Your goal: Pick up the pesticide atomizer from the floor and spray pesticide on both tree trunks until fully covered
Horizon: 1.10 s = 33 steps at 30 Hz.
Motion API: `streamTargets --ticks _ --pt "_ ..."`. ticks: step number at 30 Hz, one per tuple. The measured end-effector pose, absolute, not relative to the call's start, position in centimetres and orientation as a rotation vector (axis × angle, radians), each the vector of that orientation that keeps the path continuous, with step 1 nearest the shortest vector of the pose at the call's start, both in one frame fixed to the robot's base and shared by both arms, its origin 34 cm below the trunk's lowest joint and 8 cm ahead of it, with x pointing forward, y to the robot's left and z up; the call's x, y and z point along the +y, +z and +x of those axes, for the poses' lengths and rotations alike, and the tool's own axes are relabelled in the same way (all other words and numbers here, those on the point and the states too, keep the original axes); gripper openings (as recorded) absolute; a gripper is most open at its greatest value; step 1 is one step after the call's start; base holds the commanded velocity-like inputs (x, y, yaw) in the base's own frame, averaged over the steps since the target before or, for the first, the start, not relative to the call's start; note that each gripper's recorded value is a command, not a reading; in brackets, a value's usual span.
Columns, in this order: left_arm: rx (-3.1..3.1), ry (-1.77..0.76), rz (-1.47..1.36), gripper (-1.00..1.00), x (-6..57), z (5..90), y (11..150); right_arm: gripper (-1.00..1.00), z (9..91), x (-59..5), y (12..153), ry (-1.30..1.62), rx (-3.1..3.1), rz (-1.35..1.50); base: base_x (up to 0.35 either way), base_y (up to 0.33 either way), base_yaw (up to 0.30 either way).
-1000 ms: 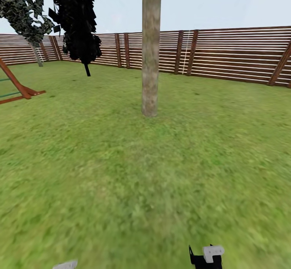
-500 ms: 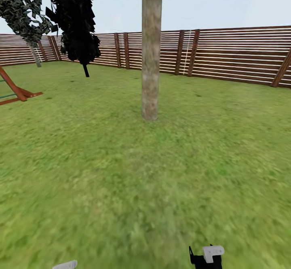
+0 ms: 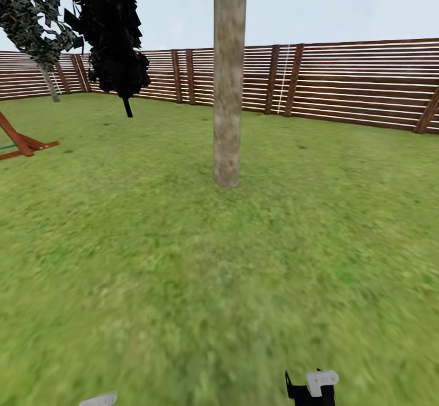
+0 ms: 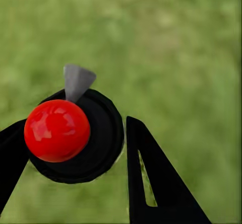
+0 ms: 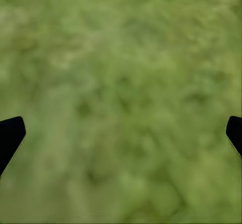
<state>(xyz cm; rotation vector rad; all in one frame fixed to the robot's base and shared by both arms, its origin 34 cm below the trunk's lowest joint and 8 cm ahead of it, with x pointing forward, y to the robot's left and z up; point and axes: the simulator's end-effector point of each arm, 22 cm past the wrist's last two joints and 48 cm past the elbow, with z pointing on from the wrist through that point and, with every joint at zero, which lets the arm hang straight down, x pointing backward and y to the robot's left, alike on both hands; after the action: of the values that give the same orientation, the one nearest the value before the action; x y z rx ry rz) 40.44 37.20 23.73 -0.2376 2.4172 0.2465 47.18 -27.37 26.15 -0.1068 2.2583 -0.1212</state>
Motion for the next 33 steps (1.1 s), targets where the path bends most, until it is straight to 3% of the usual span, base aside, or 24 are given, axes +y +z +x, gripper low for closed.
streamTargets --ticks 9,18,33 --pt "2.417 0.247 -0.238 -1.00 37.21 40.43 23.73 1.00 47.20 -27.36 26.15 -0.121 2.258 -0.107 0.340 0.000 -0.002" --pt "2.417 0.247 -0.238 -1.00 37.23 40.41 23.72 1.00 47.20 -27.35 26.16 -0.121 2.258 -0.107 0.340 0.000 -0.197" --pt "2.417 0.247 -0.238 -1.00 37.21 40.42 23.72 1.00 47.20 -27.31 26.15 -0.120 2.258 -0.107 0.340 0.000 -0.004"
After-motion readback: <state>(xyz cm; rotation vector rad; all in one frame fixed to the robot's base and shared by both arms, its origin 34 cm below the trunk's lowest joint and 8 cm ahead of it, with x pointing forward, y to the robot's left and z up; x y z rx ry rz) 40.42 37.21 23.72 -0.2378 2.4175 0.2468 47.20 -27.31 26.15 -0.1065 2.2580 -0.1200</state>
